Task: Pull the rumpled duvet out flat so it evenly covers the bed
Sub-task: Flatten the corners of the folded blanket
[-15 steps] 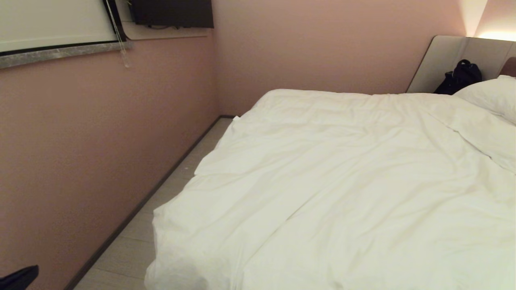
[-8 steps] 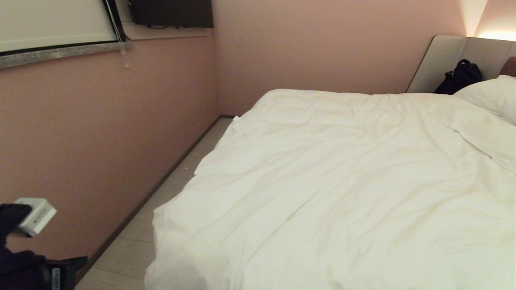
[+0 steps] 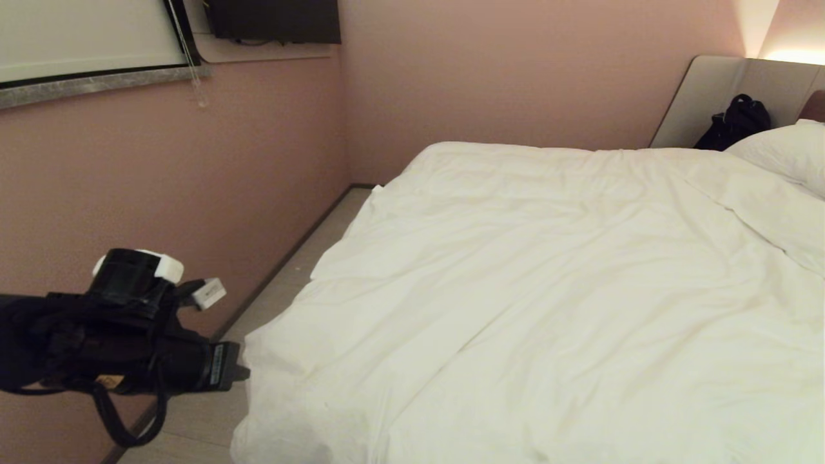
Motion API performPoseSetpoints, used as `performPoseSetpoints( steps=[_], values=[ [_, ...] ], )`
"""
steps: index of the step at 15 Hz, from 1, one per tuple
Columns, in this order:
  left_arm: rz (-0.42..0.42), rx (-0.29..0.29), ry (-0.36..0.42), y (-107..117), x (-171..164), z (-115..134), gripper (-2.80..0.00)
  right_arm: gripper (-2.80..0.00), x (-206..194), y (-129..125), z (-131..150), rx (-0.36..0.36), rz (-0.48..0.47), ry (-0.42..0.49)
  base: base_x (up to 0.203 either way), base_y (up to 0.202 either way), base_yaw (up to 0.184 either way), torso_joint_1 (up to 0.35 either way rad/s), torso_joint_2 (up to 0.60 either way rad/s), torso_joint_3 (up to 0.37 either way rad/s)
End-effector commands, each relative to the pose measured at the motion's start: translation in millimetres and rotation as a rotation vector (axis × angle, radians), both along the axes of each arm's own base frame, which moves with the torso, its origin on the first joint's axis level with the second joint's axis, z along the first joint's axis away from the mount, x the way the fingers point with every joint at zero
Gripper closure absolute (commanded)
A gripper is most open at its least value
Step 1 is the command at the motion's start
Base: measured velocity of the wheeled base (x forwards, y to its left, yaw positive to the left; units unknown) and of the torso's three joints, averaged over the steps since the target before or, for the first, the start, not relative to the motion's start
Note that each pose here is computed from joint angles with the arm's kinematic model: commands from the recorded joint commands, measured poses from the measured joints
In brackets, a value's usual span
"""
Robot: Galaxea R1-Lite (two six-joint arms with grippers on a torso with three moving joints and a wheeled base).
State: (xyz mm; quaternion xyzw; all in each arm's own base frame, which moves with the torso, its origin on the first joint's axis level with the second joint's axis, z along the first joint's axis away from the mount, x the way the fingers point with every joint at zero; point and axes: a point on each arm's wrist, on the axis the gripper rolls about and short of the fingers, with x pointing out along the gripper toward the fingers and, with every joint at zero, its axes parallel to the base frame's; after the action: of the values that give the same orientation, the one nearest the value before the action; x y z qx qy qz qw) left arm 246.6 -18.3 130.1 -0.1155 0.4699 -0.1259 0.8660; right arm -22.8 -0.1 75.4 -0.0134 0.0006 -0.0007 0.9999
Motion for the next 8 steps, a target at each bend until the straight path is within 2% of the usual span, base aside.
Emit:
performPoseSetpoints(
  steps=[1, 4, 8],
  values=[
    [-0.023, -0.069, 0.077, 2, 32, -21, 0.00, 0.00, 0, 0, 0, -0.001, 0.000, 0.000, 0.000, 0.000, 0.000, 0.000, 0.00, 0.000],
    [-0.001, -0.085, 0.088, 11, 62, -32, 0.00, 0.00, 0, 0, 0, -0.001, 0.000, 0.000, 0.000, 0.000, 0.000, 0.000, 0.00, 0.000],
    [0.011, -0.065, 0.115, 24, 83, -52, 0.00, 0.00, 0, 0, 0, -0.001, 0.000, 0.001, 0.000, 0.000, 0.000, 0.000, 0.00, 0.000]
  ],
)
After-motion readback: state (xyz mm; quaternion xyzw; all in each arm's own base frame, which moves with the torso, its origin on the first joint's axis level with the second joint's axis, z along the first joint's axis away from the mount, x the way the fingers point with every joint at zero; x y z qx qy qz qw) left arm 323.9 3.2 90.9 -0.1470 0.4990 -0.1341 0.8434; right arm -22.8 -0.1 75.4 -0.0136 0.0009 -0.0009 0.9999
